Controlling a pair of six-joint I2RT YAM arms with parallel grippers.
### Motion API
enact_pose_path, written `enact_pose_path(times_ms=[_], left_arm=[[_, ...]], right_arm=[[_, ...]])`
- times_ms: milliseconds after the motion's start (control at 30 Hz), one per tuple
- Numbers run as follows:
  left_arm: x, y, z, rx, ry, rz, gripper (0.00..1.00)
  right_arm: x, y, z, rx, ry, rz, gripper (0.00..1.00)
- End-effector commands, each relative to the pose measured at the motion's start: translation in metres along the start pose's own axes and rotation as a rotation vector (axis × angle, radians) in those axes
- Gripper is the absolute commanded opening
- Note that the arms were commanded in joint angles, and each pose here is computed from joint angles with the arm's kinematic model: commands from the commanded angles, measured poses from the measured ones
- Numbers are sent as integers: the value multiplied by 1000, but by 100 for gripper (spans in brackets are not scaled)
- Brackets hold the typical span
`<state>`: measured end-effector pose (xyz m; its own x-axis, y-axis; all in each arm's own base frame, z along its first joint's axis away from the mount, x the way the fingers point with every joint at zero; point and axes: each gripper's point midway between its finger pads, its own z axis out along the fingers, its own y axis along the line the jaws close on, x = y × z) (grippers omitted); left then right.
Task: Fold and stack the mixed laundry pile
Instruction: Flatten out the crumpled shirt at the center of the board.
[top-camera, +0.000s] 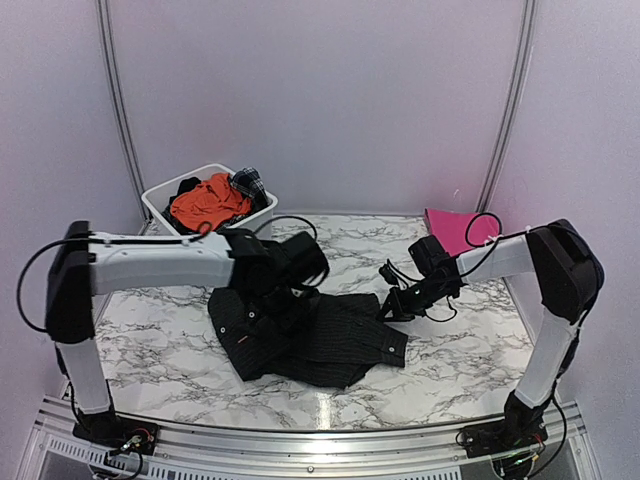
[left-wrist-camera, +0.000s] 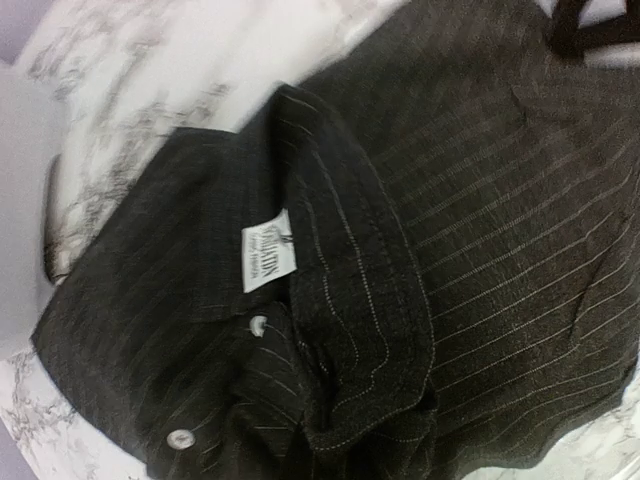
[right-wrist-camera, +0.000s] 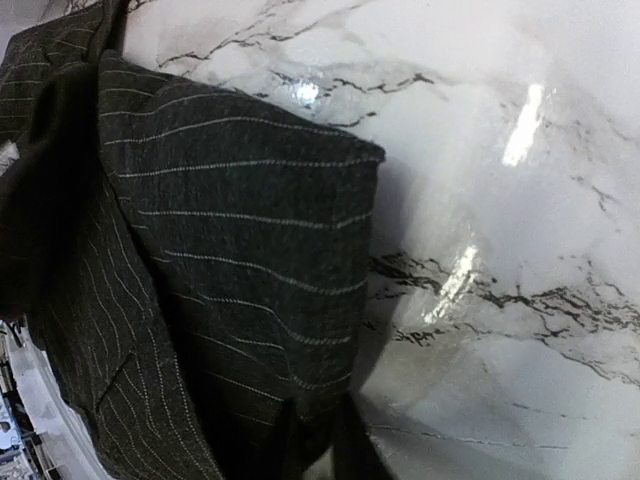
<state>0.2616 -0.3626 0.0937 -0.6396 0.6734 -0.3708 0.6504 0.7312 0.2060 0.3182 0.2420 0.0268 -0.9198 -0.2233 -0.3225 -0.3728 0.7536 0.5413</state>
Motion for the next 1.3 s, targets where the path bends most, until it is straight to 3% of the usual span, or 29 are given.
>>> enact_pose_path(times_ms=[0,233,400,533,700,833,867,900,933,1000,1067,1167,1267], left_arm=[[-16,64,-87,-17,-268,-294,0],[84,130,-99,-27,-308,-724,0],[202,162,-70,-127,-165,-1131,0],[250,151,-48,-107,-85,-1299,0],[266,136,-28,-112,62,-1258,2],[242,139,-34,-100,64,-1141,31],[231,145,-40,-101,26,-1114,38],[218,151,-49,-98,-20,-1079,45],[204,158,-58,-102,-67,-1043,53],[176,164,-74,-80,-132,-939,65],[149,165,-86,-50,-164,-836,72],[124,157,-79,-24,-130,-677,78],[115,155,-61,-34,-67,-646,81]], right_arm=[[25,-20,7,93,79,64,0],[10,-22,-32,134,-19,81,0],[13,-30,-57,156,-47,97,0],[14,-45,-82,200,-80,138,0],[16,-66,-114,264,-130,199,0],[24,-64,-112,233,-63,192,0],[22,-63,-114,237,-56,191,10],[21,-63,-119,253,-60,194,31],[19,-64,-127,285,-82,196,46],[11,-61,-145,324,-141,187,60],[4,-49,-154,295,-177,159,65],[5,-23,-147,171,-156,105,66],[12,-11,-129,161,-89,45,68]])
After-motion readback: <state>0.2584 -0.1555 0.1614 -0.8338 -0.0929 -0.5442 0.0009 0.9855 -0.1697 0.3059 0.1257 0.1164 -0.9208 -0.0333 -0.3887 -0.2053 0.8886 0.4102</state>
